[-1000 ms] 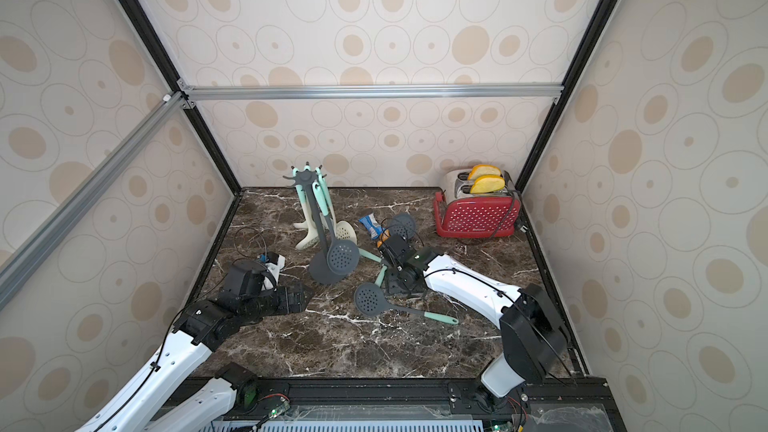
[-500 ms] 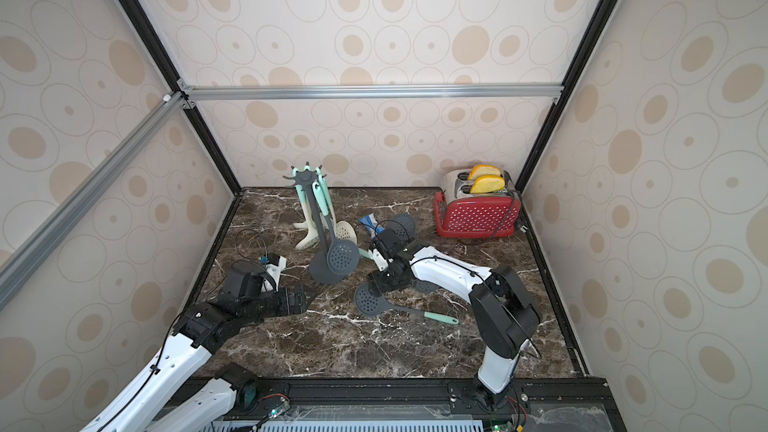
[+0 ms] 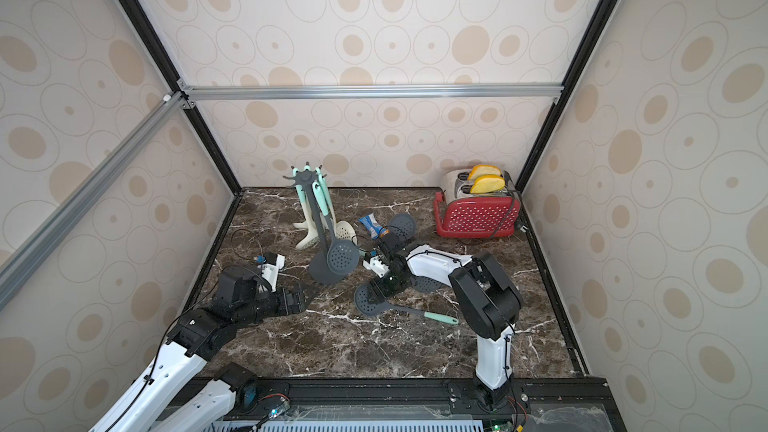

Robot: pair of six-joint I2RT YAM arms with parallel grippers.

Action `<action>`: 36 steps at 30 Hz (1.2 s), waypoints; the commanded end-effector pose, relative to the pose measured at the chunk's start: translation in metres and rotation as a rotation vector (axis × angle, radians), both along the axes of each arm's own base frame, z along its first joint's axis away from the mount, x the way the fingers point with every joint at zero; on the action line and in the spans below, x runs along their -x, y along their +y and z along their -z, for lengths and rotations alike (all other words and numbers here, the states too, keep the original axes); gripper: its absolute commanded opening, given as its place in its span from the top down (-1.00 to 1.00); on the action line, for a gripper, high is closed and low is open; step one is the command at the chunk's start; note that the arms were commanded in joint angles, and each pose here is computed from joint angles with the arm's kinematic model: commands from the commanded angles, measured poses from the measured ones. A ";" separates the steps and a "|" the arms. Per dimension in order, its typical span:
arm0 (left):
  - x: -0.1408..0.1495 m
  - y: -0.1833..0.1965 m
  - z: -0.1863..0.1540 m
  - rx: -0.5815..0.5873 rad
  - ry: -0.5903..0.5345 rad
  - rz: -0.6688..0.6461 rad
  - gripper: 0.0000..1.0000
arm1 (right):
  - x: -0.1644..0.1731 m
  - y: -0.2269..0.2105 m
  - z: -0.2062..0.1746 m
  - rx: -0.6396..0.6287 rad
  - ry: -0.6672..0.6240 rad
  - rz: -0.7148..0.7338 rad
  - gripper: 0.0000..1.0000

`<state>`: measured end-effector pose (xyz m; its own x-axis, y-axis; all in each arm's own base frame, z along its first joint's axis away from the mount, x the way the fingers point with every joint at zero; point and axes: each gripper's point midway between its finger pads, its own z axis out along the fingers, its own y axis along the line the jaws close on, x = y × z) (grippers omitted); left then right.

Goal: Hang the skimmer on the kitchen utensil rack
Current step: Pick up the skimmer from the center of the board.

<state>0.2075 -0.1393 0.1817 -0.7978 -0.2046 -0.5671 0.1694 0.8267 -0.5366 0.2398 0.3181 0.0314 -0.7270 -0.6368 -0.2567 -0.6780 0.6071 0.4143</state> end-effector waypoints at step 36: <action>0.020 0.019 -0.031 0.037 -0.096 -0.064 -0.96 | 0.000 -0.139 -0.096 -0.020 -0.229 1.047 1.00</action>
